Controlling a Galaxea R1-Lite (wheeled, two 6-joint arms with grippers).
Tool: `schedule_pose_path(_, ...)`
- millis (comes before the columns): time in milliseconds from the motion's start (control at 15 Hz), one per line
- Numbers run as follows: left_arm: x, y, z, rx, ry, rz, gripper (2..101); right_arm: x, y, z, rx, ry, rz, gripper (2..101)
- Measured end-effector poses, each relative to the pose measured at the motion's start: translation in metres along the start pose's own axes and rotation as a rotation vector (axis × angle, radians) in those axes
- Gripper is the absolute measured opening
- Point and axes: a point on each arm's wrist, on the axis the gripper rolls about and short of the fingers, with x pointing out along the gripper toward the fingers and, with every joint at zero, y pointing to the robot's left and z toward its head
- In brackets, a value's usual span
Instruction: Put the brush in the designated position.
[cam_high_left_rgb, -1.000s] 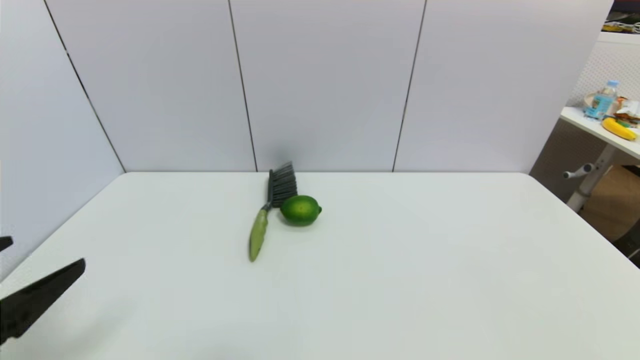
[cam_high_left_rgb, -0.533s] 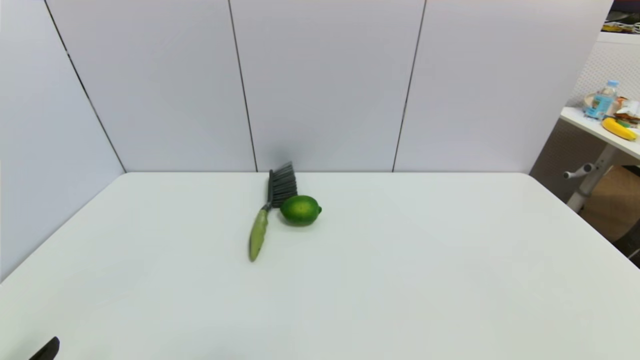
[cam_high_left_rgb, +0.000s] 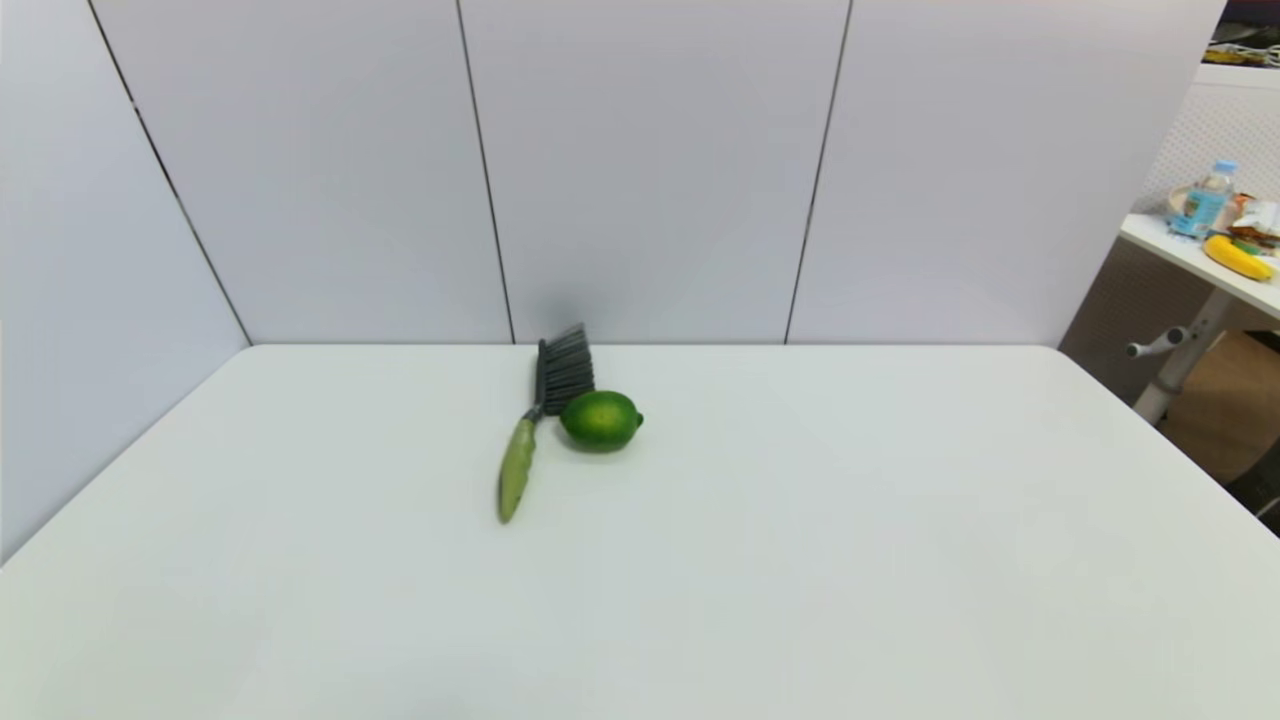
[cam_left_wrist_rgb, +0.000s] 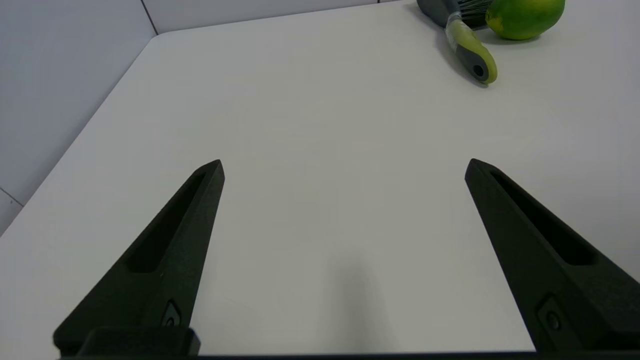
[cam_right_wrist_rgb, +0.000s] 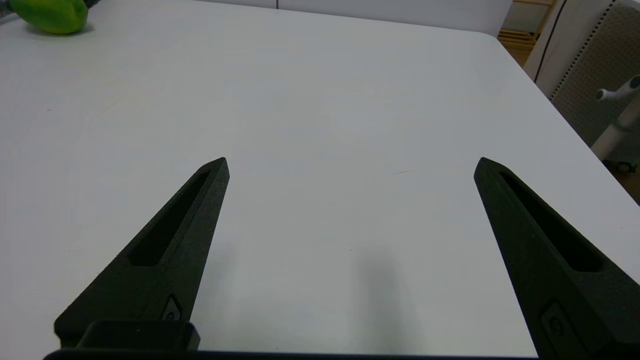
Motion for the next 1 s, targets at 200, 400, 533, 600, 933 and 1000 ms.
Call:
schedule_pose_path(200, -0.005, -0.0018, -0.0112, 0.004, -0.003, 0.007, 97.6, 0.0, 0.0, 0.0001, 0.0, -0.001, 0.0, 97.1)
schedule_pose_path(400, -0.0068, -0.0021, -0.0127, -0.012, -0.024, 0.013, 97.7, 0.0, 0.0, 0.0, 0.0, 0.0, 0.0, 97.1)
schedule_pose_path(533, -0.0071, -0.0023, -0.0137, -0.02, -0.023, 0.012, 97.8, 0.0, 0.0, 0.0, 0.0, 0.0, 0.0, 97.1)
schedule_pose_path(600, -0.0071, -0.0023, -0.0138, -0.023, -0.023, 0.014, 97.8, 0.0, 0.0, 0.0, 0.001, 0.0, 0.0, 97.1)
schedule_pose_path(933, -0.0072, -0.0022, -0.0138, -0.03, -0.025, 0.02, 97.8, 0.0, 0.0, 0.0, 0.001, 0.0, 0.0, 97.1)
schedule_pose_path(1000, -0.0072, -0.0022, -0.0138, -0.03, -0.025, 0.02, 97.8, 0.0, 0.0, 0.0, 0.0, 0.0, 0.0, 97.1)
